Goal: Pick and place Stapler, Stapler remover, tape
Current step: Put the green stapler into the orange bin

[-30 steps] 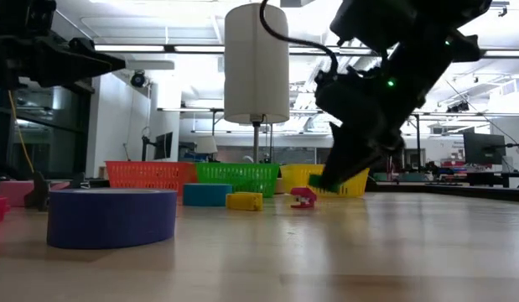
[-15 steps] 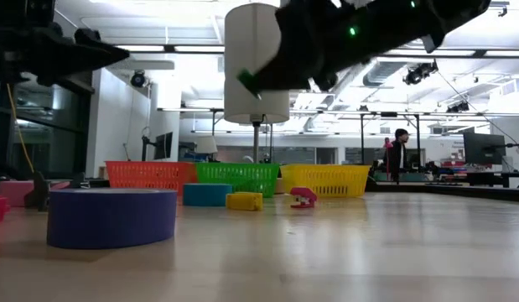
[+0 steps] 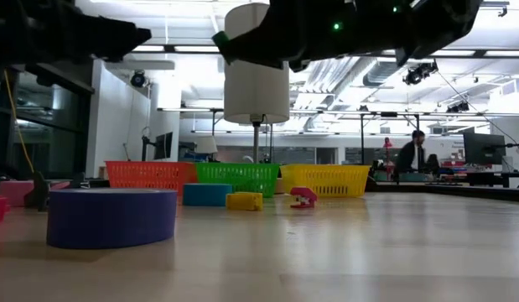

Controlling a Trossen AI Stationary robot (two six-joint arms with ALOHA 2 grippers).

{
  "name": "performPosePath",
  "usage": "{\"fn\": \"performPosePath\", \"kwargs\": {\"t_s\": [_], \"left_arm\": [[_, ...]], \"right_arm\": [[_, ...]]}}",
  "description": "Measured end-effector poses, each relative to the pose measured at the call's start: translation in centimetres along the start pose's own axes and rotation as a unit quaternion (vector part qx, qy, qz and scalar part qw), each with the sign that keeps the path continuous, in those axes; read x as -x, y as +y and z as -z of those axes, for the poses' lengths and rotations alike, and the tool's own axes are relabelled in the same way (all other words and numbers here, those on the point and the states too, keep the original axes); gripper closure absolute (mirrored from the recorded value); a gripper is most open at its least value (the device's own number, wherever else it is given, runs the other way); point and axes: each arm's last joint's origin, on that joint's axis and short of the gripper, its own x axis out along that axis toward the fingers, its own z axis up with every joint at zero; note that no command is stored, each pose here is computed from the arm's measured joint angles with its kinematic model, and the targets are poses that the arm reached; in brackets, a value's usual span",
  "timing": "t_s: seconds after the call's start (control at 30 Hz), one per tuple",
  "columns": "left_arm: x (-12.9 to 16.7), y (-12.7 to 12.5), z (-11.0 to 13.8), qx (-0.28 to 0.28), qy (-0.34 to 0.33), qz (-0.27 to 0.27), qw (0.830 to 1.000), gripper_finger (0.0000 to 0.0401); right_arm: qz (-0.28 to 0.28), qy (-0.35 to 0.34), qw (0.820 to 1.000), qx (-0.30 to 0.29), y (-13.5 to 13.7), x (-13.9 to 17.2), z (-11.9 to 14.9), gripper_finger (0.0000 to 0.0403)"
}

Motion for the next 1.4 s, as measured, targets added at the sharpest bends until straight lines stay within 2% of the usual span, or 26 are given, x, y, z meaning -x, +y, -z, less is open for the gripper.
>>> {"fn": "performPosePath", "kwargs": {"t_s": [0.23, 0.43, 0.6, 1.4], "left_arm": [[-2.8, -0.5, 0.0, 0.018, 0.034, 0.013, 0.999, 0.0194], [-6.4, -1.2, -0.5, -0.019, 0.059, 0.047, 0.997, 0.0194], [-8.0, -1.5, -0.3, -0.032, 0.075, 0.058, 0.995, 0.0194], [-8.5, -1.5, -0.5, -0.021, 0.078, 0.054, 0.995, 0.0194]], "right_arm": [[-0.024, -0.015, 0.999, 0.045, 0.4, -1.3, -0.5, 0.0355], [-0.018, 0.016, 0.998, 0.064, 0.7, -2.2, -0.8, 0.0355], [-0.012, 0.023, 0.997, 0.068, 1.1, -2.1, -0.9, 0.0355], [-0.037, 0.007, 0.997, 0.064, 1.3, -2.0, -1.1, 0.0355]]}}
